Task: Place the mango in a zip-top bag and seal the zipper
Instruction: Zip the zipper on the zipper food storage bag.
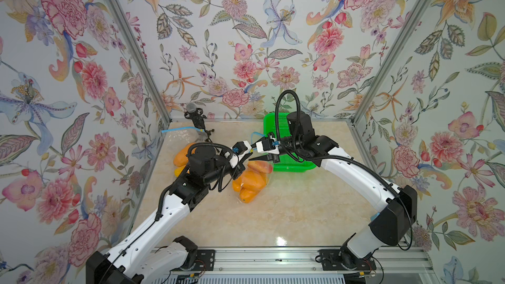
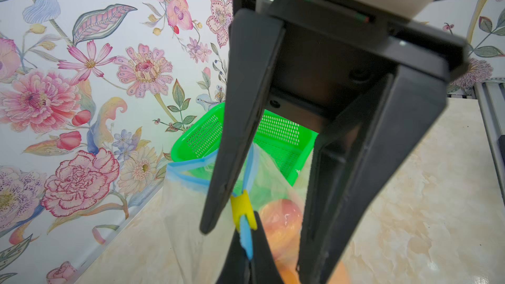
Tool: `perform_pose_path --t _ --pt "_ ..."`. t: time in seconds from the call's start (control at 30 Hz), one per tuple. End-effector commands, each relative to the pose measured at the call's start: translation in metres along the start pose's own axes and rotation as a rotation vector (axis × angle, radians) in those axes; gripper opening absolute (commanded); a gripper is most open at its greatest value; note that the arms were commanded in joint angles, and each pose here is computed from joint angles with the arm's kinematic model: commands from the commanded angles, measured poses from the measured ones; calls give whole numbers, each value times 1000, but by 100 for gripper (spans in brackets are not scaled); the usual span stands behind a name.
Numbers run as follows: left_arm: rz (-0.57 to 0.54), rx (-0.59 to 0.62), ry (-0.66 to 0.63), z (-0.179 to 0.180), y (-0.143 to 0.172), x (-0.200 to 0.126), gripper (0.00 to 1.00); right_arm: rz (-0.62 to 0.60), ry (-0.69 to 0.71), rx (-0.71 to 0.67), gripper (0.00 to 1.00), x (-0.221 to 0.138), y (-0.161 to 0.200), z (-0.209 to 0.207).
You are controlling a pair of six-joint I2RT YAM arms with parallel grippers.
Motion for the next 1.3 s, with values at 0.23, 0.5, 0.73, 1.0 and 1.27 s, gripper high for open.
perform_pose_path --t 0.23,0.5,0.73,1.0,1.27 --pt "-17 111 40 -2 -19 -4 0 15 -6 18 22 -8 4 -3" --pt "-16 137 -5 0 -24 -11 0 26 -23 24 14 -11 3 3" --pt "-33 151 -19 -1 -30 -18 0 93 12 1 5 -15 5 5" --pt "-67 173 -50 -1 -39 -29 0 205 96 -20 3 -29 8 -4" --pt "-106 170 -155 4 -43 -38 0 283 168 55 3 -48 20 -7"
Point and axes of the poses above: each gripper's point midway between its finger pads, its own x axis out along the fingers, its own z axis along the line the jaws close on, y = z × x, the point moved 9 cm from there along -x, back along the fingers, and after that the axes turned 8 degrees about -x, right-handed, at the moved point
